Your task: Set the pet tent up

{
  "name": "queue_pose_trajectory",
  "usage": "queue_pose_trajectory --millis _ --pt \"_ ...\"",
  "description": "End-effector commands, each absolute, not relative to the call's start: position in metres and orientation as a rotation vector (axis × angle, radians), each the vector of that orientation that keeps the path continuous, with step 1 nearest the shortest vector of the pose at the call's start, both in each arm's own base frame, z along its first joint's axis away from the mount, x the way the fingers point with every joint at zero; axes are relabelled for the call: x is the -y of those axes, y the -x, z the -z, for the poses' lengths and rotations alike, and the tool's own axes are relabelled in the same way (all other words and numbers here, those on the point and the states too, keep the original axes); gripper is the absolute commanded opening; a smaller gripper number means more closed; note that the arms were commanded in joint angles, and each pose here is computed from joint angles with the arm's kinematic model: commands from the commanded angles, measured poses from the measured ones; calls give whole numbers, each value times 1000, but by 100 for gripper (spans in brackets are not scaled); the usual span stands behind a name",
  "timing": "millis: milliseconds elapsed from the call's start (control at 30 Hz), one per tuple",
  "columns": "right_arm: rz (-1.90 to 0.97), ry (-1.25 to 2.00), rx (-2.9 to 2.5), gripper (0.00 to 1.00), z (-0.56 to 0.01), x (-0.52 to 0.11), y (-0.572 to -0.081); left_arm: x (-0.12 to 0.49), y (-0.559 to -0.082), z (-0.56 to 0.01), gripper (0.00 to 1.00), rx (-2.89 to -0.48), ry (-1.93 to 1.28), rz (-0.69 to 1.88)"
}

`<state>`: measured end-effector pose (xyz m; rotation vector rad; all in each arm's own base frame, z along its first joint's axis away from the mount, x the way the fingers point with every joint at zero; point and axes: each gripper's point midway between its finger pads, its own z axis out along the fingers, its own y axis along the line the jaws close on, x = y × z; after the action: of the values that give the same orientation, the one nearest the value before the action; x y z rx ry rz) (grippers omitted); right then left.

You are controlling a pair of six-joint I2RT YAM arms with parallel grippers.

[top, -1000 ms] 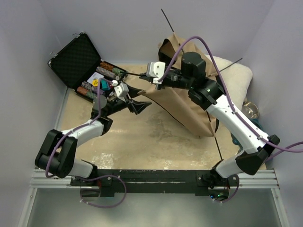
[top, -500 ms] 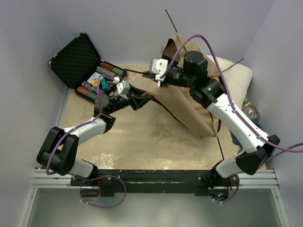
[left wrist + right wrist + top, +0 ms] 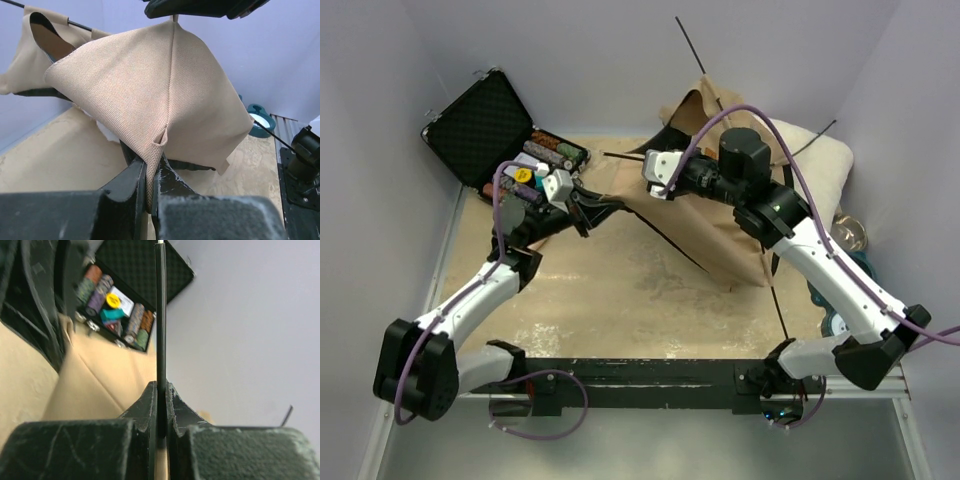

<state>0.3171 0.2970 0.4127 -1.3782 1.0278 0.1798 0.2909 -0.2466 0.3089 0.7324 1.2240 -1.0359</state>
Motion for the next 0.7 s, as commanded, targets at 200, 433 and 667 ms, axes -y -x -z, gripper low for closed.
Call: queue_pose_trajectory --millis 200,433,667 --pt "256 1464 -1075 0 -388 -232 -336 225 -287 -321 0 -1353 -742 916" --pt "261 1602 -1006 0 -354 -243 -314 218 -291 -329 0 -1412 -781 834" --pt "261 1649 -1041 0 -330 -253 -315 212 -287 -334 0 -1384 -870 729"
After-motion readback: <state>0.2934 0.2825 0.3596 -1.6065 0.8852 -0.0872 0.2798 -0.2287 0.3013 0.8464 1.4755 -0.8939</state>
